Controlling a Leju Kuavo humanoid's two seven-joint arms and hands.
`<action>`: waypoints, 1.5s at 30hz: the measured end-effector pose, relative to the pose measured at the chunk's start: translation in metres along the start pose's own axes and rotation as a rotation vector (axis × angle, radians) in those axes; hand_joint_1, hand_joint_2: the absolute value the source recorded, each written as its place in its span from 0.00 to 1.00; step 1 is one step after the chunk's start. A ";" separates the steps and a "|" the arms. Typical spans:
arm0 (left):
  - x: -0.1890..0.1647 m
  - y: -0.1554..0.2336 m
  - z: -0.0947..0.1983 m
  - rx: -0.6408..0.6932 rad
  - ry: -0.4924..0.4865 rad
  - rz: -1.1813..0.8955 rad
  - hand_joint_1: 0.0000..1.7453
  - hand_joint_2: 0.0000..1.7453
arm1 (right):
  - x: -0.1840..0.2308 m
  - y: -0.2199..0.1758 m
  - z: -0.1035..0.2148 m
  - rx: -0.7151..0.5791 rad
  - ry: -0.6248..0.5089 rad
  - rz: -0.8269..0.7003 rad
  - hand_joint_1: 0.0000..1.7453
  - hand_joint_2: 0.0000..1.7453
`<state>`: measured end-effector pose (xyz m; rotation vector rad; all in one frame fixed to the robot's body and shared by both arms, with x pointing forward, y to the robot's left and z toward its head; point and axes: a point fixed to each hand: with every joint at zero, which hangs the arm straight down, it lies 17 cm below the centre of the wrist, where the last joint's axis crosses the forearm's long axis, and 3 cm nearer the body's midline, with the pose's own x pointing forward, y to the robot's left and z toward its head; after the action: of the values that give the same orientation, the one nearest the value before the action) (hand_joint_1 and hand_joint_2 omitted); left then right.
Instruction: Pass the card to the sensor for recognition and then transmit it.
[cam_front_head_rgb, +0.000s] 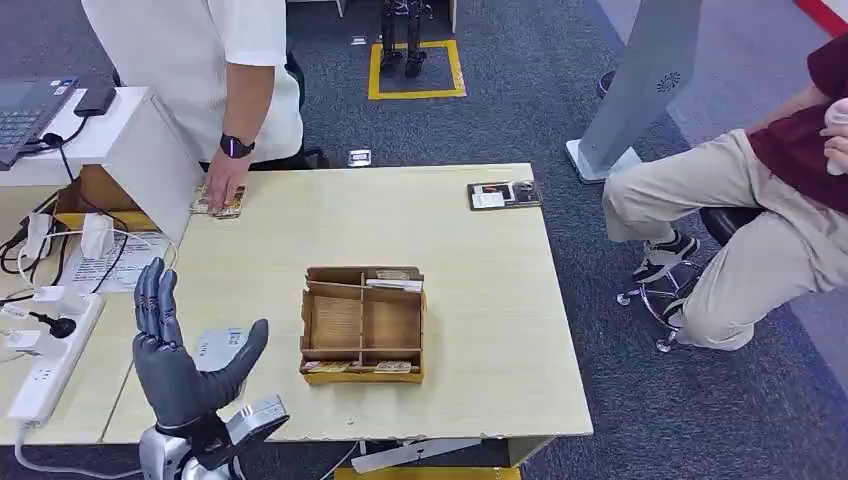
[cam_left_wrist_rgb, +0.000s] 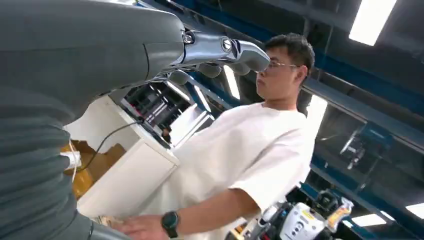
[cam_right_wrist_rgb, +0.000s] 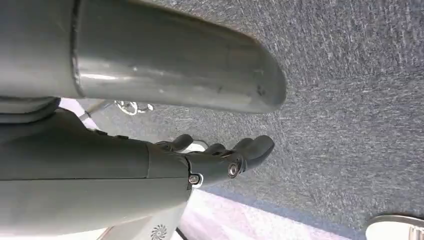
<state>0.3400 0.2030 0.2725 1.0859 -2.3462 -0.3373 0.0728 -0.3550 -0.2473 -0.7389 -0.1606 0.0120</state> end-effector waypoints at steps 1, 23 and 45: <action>0.004 -0.002 0.003 -0.012 -0.011 0.009 0.00 1.00 | 0.000 0.000 0.000 0.000 0.000 0.000 0.00 0.00; 0.028 -0.080 0.074 -0.401 -0.116 -0.020 0.00 1.00 | 0.001 -0.004 -0.004 0.000 -0.007 -0.007 0.00 0.00; -0.040 -0.130 0.114 -0.750 -0.046 -0.226 0.00 1.00 | -0.007 -0.005 -0.005 0.000 0.010 -0.009 0.00 0.00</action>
<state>0.3800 0.1503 0.1077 0.9484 -1.8529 -1.2144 0.0663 -0.3625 -0.2486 -0.7385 -0.1541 0.0001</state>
